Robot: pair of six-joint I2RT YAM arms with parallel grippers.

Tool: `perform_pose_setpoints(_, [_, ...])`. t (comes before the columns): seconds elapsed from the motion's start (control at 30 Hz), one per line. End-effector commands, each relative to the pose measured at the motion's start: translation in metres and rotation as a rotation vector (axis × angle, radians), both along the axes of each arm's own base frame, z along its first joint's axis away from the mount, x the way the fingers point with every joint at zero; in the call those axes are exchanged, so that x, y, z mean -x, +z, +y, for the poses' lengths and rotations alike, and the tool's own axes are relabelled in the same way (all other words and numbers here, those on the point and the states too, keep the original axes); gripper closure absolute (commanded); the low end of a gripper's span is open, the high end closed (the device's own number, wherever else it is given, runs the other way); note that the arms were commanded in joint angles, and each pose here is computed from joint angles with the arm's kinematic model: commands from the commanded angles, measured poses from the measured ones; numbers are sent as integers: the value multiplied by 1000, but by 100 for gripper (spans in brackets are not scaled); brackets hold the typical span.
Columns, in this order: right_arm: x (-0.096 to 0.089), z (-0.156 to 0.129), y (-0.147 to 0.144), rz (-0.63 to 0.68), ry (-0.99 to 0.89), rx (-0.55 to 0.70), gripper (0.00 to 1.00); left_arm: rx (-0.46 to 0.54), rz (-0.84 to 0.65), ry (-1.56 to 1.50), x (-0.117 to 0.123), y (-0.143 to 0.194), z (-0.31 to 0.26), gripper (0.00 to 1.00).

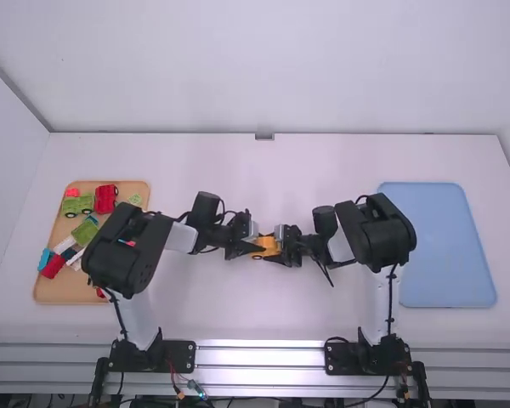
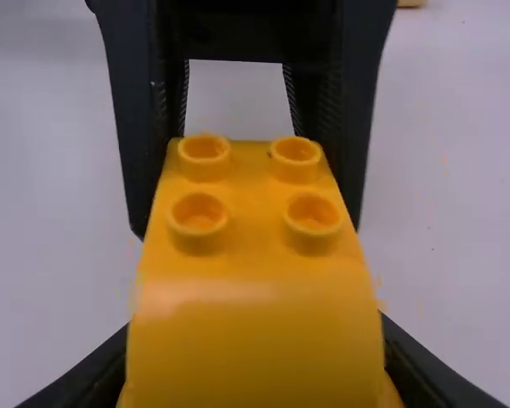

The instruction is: Assemble lego blocks to make yellow taxi

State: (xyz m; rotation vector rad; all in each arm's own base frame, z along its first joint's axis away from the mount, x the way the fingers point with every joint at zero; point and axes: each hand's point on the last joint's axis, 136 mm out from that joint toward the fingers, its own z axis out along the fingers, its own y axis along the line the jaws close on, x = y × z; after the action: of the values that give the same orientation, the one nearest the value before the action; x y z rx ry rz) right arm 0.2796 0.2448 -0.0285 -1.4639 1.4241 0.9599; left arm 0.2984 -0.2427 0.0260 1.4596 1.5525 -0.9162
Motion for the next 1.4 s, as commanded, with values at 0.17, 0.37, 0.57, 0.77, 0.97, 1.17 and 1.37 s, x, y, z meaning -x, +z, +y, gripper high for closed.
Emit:
perform_pose_setpoints(0.17, [0,-2,-9,20,-18,25,52,-84,43,28,4,-20,0,98])
perform_pose_setpoints(0.37, [0,-2,-9,18,-17,25,53,-150,58,0,16,-34,8,98])
perform_pose_setpoints(0.57, [-1,-2,-9,18,-21,27,53,-262,85,60,21,-56,24,98])
perform_pose_setpoints(0.77, [0,-2,-9,20,-18,25,53,-239,83,84,26,-59,25,98])
perform_pose_setpoints(0.97, [0,-2,-9,21,-17,24,54,-254,45,165,15,-61,25,98])
perform_pose_setpoints(1.17, [1,-2,-8,21,-15,22,54,-346,91,221,10,-73,37,99])
perform_pose_setpoints(1.37, [4,-1,-6,26,1,5,53,-383,94,176,13,-75,39,99])
